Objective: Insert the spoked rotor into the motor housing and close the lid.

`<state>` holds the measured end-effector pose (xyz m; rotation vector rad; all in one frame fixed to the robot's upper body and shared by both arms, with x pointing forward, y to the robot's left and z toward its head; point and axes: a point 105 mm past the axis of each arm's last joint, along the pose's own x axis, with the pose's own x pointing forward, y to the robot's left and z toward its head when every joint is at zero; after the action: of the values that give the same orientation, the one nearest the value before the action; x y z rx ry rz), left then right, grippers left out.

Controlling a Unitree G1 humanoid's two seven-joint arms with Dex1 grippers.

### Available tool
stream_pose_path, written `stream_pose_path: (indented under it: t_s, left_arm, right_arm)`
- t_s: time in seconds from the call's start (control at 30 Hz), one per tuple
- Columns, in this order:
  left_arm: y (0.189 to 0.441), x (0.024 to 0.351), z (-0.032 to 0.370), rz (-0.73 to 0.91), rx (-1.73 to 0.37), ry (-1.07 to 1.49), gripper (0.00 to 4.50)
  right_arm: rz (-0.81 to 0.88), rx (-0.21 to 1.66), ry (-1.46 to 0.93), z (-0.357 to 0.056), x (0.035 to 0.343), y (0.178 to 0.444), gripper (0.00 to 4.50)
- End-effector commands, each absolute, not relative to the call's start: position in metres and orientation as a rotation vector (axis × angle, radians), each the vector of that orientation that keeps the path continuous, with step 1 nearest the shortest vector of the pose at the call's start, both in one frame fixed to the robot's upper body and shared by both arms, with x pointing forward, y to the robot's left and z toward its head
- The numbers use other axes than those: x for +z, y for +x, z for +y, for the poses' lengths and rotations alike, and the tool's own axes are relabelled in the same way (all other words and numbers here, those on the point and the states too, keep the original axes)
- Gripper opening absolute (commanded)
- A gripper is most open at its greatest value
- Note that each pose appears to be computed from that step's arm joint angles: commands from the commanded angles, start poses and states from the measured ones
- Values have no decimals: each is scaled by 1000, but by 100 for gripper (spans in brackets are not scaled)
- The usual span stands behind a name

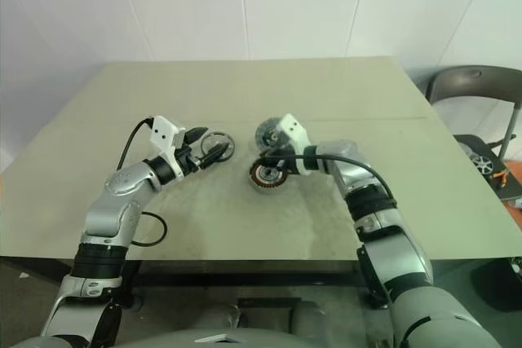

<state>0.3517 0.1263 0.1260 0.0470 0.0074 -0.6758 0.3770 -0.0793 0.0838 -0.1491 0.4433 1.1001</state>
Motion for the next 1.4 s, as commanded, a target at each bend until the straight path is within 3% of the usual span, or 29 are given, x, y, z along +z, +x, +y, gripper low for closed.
stream_pose_path:
  t_s: [0.03, 0.2, 0.5, 0.9, 1.4]
  left_arm:
    - [353, 144, 125, -55, -681, 70, 393]
    - [353, 142, 124, -50, -686, 75, 393]
    - [353, 140, 123, -43, -694, 82, 393]
    - [352, 138, 121, -38, -699, 81, 393]
    - [352, 135, 119, -28, -703, 96, 393]
  right_arm:
    - [449, 1050, -231, -90, 89, 387, 90]
    - [503, 1032, -257, -104, 79, 386, 90]
    - [401, 1051, -158, -86, 96, 390, 90]
    - [556, 1051, -301, -97, 58, 378, 90]
    - [525, 1103, -338, -127, 80, 376, 90]
